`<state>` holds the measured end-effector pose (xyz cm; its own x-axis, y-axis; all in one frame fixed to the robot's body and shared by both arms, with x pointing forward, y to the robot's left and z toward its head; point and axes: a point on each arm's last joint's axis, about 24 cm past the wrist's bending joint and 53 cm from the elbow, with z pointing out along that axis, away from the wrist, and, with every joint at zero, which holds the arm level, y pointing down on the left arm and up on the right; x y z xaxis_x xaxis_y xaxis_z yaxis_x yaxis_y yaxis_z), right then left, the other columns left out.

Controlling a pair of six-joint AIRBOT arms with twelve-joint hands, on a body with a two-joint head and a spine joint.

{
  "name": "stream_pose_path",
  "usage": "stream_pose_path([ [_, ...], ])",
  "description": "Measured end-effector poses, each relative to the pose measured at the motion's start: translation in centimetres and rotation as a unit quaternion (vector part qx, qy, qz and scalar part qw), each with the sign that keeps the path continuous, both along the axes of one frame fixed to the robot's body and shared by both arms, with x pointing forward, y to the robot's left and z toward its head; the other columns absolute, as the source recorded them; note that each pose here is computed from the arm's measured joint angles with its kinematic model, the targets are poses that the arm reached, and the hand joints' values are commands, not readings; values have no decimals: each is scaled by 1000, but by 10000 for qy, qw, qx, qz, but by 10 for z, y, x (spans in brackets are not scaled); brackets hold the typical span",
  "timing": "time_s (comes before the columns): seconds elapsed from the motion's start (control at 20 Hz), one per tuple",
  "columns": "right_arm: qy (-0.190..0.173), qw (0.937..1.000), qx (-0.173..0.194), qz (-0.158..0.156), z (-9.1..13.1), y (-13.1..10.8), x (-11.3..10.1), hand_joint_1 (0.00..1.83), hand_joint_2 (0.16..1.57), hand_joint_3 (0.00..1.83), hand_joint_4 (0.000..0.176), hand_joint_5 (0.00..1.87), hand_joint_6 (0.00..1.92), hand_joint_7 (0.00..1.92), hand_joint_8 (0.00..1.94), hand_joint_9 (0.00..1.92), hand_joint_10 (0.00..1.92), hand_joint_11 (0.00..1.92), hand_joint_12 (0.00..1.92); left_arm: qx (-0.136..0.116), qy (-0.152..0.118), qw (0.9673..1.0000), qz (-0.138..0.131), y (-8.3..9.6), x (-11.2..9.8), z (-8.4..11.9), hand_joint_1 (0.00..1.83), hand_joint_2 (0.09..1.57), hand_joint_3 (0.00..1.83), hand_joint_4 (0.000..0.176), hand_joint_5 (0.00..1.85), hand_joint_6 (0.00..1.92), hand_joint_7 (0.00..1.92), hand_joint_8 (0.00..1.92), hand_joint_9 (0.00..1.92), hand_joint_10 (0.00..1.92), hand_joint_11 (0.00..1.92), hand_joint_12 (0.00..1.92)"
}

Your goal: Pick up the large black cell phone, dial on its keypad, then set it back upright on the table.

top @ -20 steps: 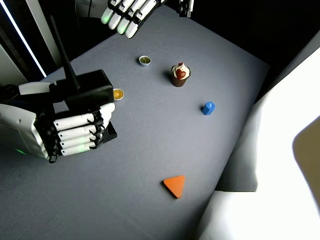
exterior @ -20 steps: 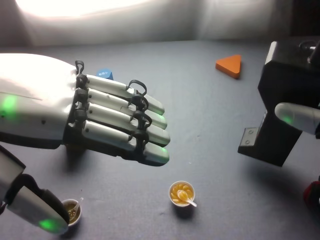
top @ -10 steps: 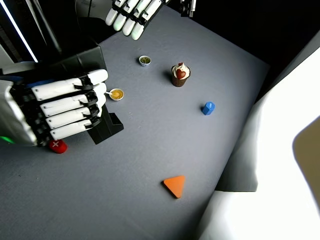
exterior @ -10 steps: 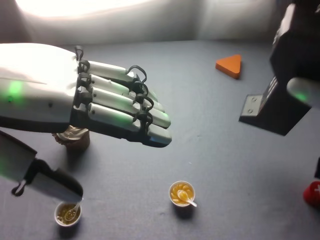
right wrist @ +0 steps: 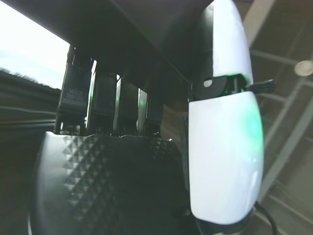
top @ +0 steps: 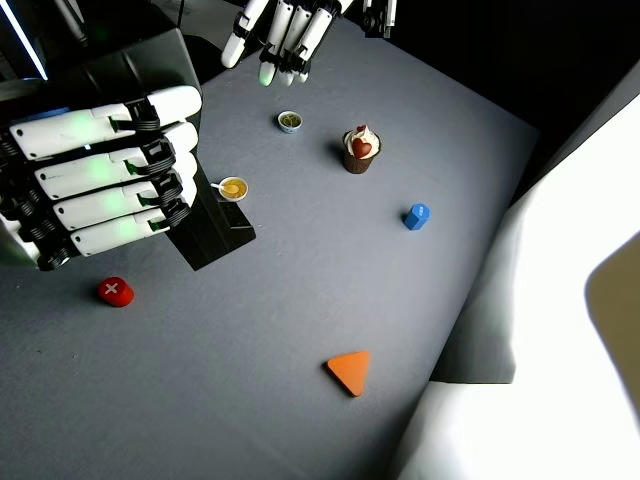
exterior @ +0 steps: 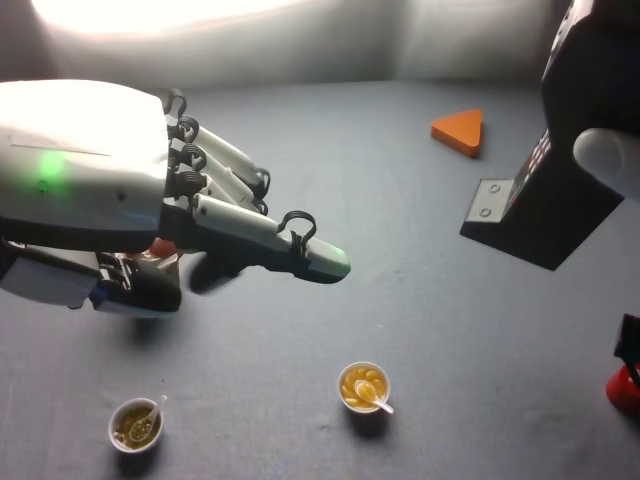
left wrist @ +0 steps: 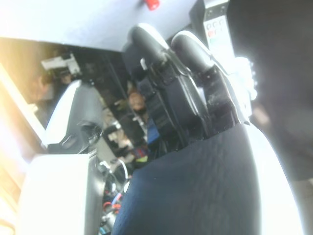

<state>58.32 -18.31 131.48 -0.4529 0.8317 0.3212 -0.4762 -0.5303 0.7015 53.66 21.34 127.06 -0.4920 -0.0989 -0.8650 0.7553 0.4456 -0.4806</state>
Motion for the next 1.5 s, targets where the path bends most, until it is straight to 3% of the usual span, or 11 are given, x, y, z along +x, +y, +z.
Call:
stream_pose_path([
  [0.1,-11,10000,-15,73,0,5,-2,1485,1135,0,0,1001,769,769,1235,742,1325,915,1462,-8,18,10000,78,2,3,0,1473,1167,13,2,228,3,840,1173,729,1608,589,1921],
  [0.15,-30,9999,-20,121,1,7,-4,1485,1133,0,0,1007,752,779,1227,741,1324,912,1471,-26,25,9999,150,2,7,0,1371,1174,14,2,223,0,825,1288,731,1802,633,1921],
  [0.25,-62,9997,-20,223,3,13,-8,1483,1139,1,0,1000,763,761,1242,726,1351,901,1486,-120,25,9993,349,3,18,3,1351,1175,8,12,250,5,827,1305,729,1906,655,1921],
  [0.4,-192,9990,-21,402,9,22,-15,1486,1124,1,0,1019,711,804,1181,773,1303,921,1474,-356,-4,9974,622,4,32,13,1462,1207,53,14,218,1,722,1317,650,1773,645,1921],
  [0.5,-198,9986,-5,495,10,27,-19,1487,1112,0,0,1043,671,839,1124,812,1253,929,1475,-466,-72,9957,795,7,40,18,1468,1134,232,10,214,5,696,1372,638,1804,676,1921],
  [0.6,-228,9980,-8,586,11,31,-23,1488,1110,0,0,1041,671,838,1125,814,1256,944,1451,-591,-141,9937,944,9,47,24,1345,1139,170,11,237,1,750,1438,773,1916,718,1921],
  [0.65,-224,9979,4,601,11,31,-23,1487,1115,0,0,1037,685,822,1144,799,1275,937,1456,-649,-149,9932,958,8,49,26,1340,1142,164,13,240,1,752,1439,797,1920,728,1921],
  [0.7,-209,9980,8,599,11,31,-23,1486,1122,1,0,1020,703,809,1174,784,1295,929,1470,-668,-171,9930,955,5,51,27,1453,995,505,19,206,5,715,1458,701,1848,714,1921],
  [0.8,-216,9980,5,598,11,31,-23,1487,1121,0,0,1021,698,806,1176,791,1292,940,1457,-747,-144,9929,920,-1,54,28,1485,923,690,18,234,3,696,1524,671,1884,703,1921],
  [1.2,-256,9980,16,573,14,29,-23,1486,1126,1,0,979,735,803,1196,795,1300,932,1481,-945,-175,9918,845,-19,59,34,1490,897,760,23,247,4,693,1556,668,1921,715,1921],
  [1.5,-342,9978,82,565,21,28,-24,1489,1105,1,0,1000,721,875,1046,889,1184,918,1518,-1168,-128,9910,639,-41,51,40,1490,889,780,18,215,0,687,1574,677,1921,712,1921],
])
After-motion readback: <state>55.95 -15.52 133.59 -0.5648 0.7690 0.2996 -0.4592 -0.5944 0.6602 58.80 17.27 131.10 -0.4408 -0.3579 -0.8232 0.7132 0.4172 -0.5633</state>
